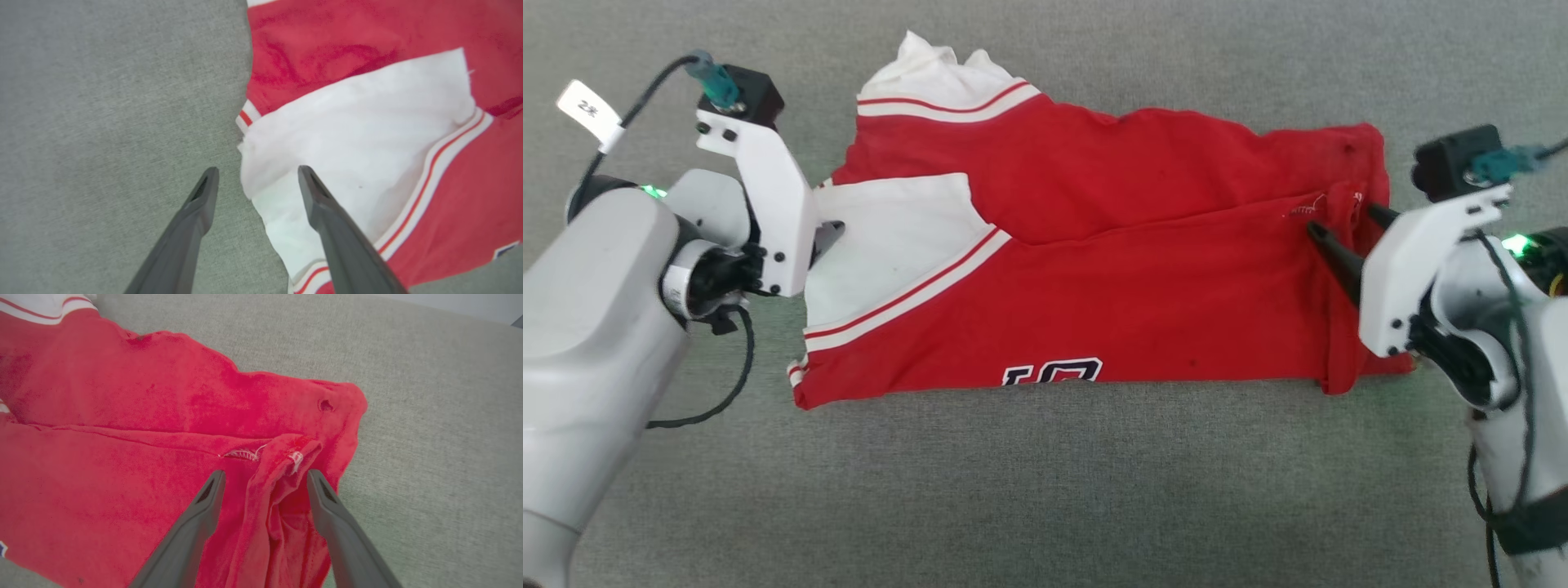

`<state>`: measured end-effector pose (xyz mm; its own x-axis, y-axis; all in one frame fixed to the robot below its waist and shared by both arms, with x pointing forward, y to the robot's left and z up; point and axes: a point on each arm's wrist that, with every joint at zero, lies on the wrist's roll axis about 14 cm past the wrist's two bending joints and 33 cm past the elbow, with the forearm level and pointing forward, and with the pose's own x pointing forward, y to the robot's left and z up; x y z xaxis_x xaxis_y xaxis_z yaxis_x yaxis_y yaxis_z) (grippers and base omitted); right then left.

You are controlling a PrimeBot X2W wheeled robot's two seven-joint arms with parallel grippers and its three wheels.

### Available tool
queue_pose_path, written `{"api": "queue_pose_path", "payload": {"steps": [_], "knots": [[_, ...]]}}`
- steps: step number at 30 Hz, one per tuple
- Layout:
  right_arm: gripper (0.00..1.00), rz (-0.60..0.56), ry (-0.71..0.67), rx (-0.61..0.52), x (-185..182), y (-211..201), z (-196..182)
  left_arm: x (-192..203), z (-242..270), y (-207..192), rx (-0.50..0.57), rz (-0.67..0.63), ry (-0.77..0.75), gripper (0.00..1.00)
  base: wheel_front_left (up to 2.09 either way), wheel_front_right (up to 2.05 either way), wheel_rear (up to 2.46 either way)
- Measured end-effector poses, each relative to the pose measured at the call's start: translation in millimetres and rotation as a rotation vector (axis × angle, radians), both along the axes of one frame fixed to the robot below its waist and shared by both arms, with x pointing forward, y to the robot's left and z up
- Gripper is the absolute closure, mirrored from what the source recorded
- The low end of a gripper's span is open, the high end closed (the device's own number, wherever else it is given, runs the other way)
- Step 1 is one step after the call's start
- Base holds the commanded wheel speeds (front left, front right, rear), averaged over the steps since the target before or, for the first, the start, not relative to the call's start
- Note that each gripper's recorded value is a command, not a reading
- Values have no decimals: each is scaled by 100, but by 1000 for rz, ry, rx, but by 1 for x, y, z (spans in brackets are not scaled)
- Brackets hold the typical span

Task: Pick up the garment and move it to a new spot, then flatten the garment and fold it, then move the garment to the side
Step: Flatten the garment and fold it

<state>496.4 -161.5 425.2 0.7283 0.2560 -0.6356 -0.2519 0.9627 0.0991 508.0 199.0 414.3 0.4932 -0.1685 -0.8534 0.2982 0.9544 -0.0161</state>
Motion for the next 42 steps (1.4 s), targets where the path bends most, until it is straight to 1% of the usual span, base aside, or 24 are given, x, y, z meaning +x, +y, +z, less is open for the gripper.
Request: {"api": "queue_pose_path", "payload": {"steps": [2,5,10,15,22,26,31,39,40,41,42], "knots": [[0,-7,-21,7,0,-1,5,0,5,1,-2,4,-9,0,0,0,0],[0,-36,-96,21,-1,-8,22,-4,18,7,6,16,-32,0,0,0,0],[0,-136,-257,57,0,-25,52,-26,27,11,0,38,-17,0,0,0,0],[0,-201,-429,72,-5,-32,83,-57,22,8,-6,52,45,0,0,0,0],[0,-290,-583,67,-18,-52,108,-90,10,-8,-35,53,117,0,0,0,0],[0,-329,-590,67,-29,-60,106,-99,1,-13,-55,74,155,0,0,0,0],[0,-370,-555,58,-43,-71,96,-102,-13,-15,-76,99,191,0,0,0,0],[0,-379,-400,49,-56,-72,60,-100,-46,-4,-63,139,253,0,0,0,0],[0,-363,-346,48,-59,-67,49,-101,-51,-4,-69,142,268,13,0,0,0],[0,-354,-311,49,-61,-63,42,-101,-52,-5,-76,145,274,68,0,0,0],[0,-345,-273,55,-63,-59,35,-100,-53,-5,-82,144,278,100,0,0,0]]}}
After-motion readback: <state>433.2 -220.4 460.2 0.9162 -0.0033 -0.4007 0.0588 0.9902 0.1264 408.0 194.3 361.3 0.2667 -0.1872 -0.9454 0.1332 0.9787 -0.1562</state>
